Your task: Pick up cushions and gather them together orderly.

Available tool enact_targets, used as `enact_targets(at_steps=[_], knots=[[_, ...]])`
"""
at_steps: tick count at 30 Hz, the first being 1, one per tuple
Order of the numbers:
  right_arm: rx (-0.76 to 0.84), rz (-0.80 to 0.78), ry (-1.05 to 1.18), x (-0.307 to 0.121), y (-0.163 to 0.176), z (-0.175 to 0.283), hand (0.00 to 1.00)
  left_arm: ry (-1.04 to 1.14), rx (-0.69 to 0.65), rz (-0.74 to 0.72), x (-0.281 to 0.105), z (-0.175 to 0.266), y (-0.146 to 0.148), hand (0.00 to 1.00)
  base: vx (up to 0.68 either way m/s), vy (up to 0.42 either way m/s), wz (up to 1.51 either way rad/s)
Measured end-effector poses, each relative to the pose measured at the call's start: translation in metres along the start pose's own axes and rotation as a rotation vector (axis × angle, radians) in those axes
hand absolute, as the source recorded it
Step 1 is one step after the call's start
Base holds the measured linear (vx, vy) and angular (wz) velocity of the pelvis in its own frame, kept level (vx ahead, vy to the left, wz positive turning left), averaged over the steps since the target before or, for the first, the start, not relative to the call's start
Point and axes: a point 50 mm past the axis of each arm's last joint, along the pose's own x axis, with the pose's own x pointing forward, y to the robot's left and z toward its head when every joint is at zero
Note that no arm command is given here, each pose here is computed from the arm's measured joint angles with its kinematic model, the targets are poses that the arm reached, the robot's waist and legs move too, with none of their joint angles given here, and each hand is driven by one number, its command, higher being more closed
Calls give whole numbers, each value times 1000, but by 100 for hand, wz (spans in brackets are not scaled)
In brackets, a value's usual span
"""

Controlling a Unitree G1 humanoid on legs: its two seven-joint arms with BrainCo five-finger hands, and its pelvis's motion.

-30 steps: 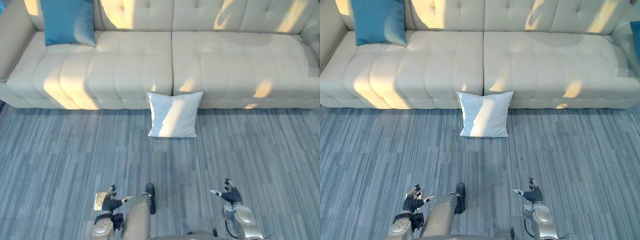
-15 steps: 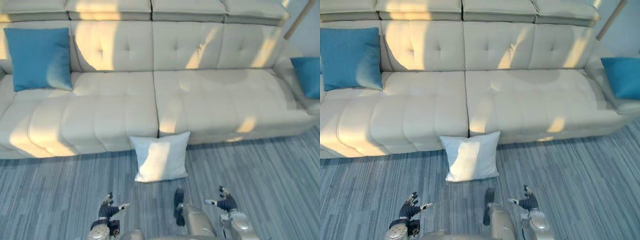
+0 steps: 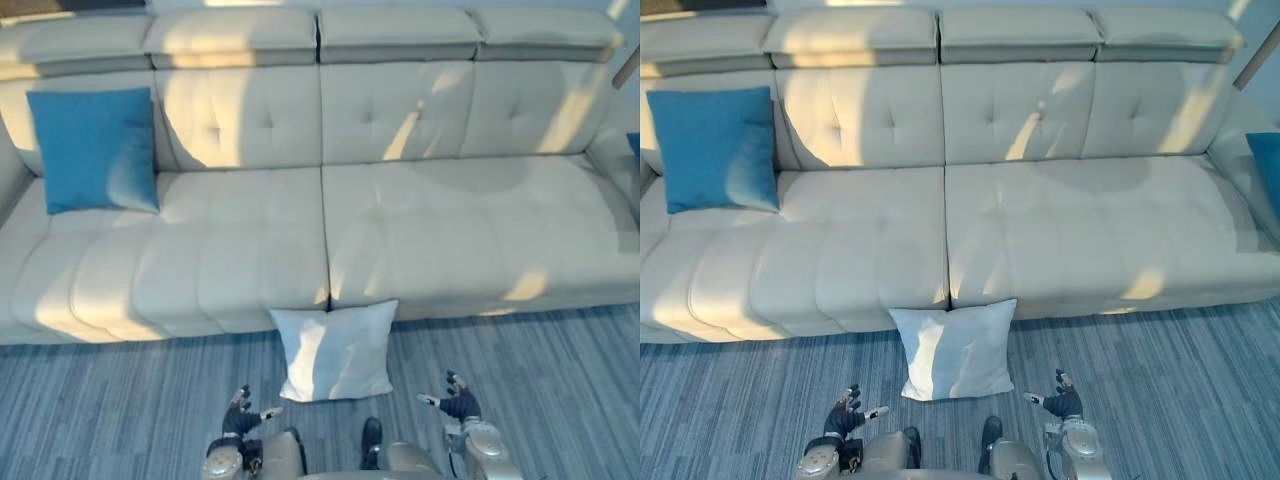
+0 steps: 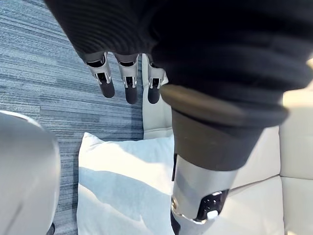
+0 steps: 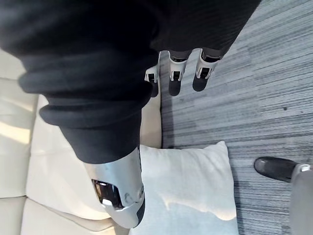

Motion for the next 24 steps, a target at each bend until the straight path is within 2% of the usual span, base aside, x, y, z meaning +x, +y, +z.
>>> enact_targets(at_steps=[4, 10, 15, 17, 18, 19, 20, 24], knots=[[10, 0, -98, 13, 6, 36, 0, -114, 10, 38, 17, 40, 11, 0, -41, 85, 0], [52, -61, -251, 29, 1, 97, 0, -329, -148, 136, 37, 124, 25, 0, -163, 35, 5], [199, -145, -476, 34, -8, 197, 0, -575, -349, 191, 37, 222, 32, 0, -164, 5, -11], [234, -159, -563, 29, -12, 234, 0, -651, -379, 181, 32, 251, 29, 0, -77, -20, -10], [279, -166, -678, 18, -15, 279, 0, -747, -419, 162, 22, 283, 26, 0, -55, -21, -10], [286, -165, -701, 16, -15, 287, 0, -763, -426, 161, 20, 288, 26, 0, -105, -44, -13], [320, -163, -785, 4, -17, 316, 0, -819, -446, 150, 13, 308, 24, 0, -83, -35, -6], [394, -133, -988, -34, -16, 383, 0, -969, -467, 102, -11, 361, 13, 0, -135, -47, 4]])
